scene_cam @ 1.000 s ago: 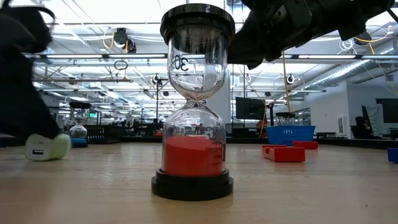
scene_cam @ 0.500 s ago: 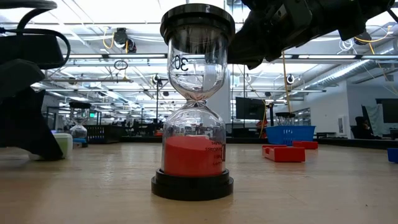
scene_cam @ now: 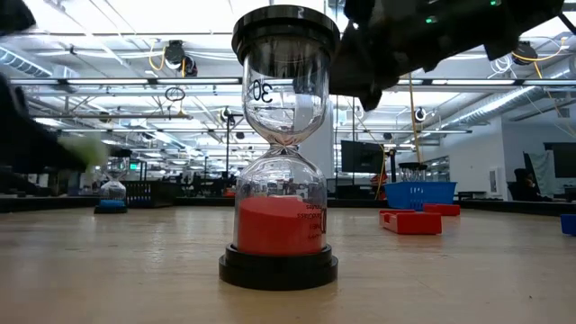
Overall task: Pick & Place Office items
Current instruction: Put the bottom green charger adapter into the red basket
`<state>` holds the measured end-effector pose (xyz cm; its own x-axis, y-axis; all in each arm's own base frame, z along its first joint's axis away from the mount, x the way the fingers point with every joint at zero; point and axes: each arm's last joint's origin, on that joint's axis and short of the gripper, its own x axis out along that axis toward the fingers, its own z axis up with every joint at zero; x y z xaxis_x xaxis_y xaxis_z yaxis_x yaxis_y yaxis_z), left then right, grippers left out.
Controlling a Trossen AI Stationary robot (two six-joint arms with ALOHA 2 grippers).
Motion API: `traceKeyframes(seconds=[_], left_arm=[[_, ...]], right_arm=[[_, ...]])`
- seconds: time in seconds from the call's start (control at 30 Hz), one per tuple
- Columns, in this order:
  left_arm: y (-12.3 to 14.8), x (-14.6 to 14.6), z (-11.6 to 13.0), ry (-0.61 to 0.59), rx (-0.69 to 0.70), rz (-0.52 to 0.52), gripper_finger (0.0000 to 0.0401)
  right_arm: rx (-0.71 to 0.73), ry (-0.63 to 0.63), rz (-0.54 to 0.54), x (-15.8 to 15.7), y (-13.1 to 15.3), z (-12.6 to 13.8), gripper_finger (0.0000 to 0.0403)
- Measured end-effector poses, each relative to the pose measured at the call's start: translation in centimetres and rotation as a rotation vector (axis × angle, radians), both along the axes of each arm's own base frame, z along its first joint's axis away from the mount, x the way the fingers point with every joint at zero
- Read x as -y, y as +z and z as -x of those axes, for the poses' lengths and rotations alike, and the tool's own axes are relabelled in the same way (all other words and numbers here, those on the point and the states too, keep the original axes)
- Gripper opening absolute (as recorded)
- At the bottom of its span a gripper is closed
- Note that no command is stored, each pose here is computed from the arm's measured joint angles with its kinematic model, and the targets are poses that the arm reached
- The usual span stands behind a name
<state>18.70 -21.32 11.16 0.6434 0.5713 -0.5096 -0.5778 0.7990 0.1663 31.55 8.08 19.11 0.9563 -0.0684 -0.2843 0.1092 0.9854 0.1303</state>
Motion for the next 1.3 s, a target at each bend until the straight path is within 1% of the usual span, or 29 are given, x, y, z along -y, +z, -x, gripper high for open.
traceKeyframes(seconds=[0.07, 0.17, 0.23, 0.33, 0.43, 0.5, 0.6, 0.67, 0.73, 0.83, 0.97, 1.13, 1.2, 1.3], left_arm=[[0.3, 0.0, -0.1, -0.041, 0.052, -0.096, 0.0136], [0.5, -0.6, -1.2, -0.079, 0.075, -0.245, 0.0136], [0.6, -1.1, -2.4, -0.083, 0.061, -0.325, 0.0136], [0.8, -2.1, -4.2, -0.079, 0.019, -0.438, 0.0136], [0.9, -3.1, -5.6, -0.055, -0.014, -0.511, 0.0136], [1.0, -3.6, -6.2, -0.035, -0.018, -0.541, 0.0136], [1.1, -3.9, -7.3, -0.019, -0.020, -0.553, 0.0136], [1.3, -3.9, -8.0, -0.029, -0.037, -0.559, 0.0137], [1.5, -3.7, -8.7, -0.052, -0.054, -0.559, 0.0139], [1.9, -3.5, -9.8, -0.088, -0.068, -0.570, 0.0139], [2.5, -3.6, -11.1, -0.143, -0.082, -0.561, 0.0140], [3.2, -4.0, -12.3, -0.188, -0.078, -0.562, 0.0141], [3.4, -4.1, -12.7, -0.220, -0.070, -0.546, 0.0141], [3.6, -4.4, -13.1, -0.217, -0.061, -0.545, 0.0142]], right_arm=[[0.009, -0.040, -0.082, 0.5, 0.1, -0.2, 0.0011], [0.016, -0.085, -0.182, 0.9, 0.4, -0.8, 0.0036], [0.011, -0.101, -0.235, 0.9, 0.2, -1.4, 0.0063], [0.008, -0.064, -0.321, 1.1, -0.2, -2.5, 0.0111], [0.015, -0.040, -0.402, 1.4, -0.5, -3.3, 0.0161], [0.015, -0.039, -0.425, 1.5, -0.7, -3.5, 0.0193], [0.034, -0.045, -0.432, 1.8, -0.5, -3.6, 0.0237], [0.040, -0.051, -0.433, 2.0, -0.4, -3.7, 0.0259], [0.043, -0.055, -0.434, 2.3, -0.4, -3.7, 0.0277], [0.043, -0.037, -0.446, 2.5, -0.5, -3.8, 0.0291], [0.016, 0.018, -0.468, 2.4, -1.4, -4.1, 0.0293], [0.009, 0.020, -0.476, 2.4, -2.2, -4.4, 0.0284], [0.038, 0.031, -0.466, 2.3, -1.9, -4.5, 0.0279], [0.052, 0.032, -0.450, 2.4, -1.8, -4.5, 0.0266]])
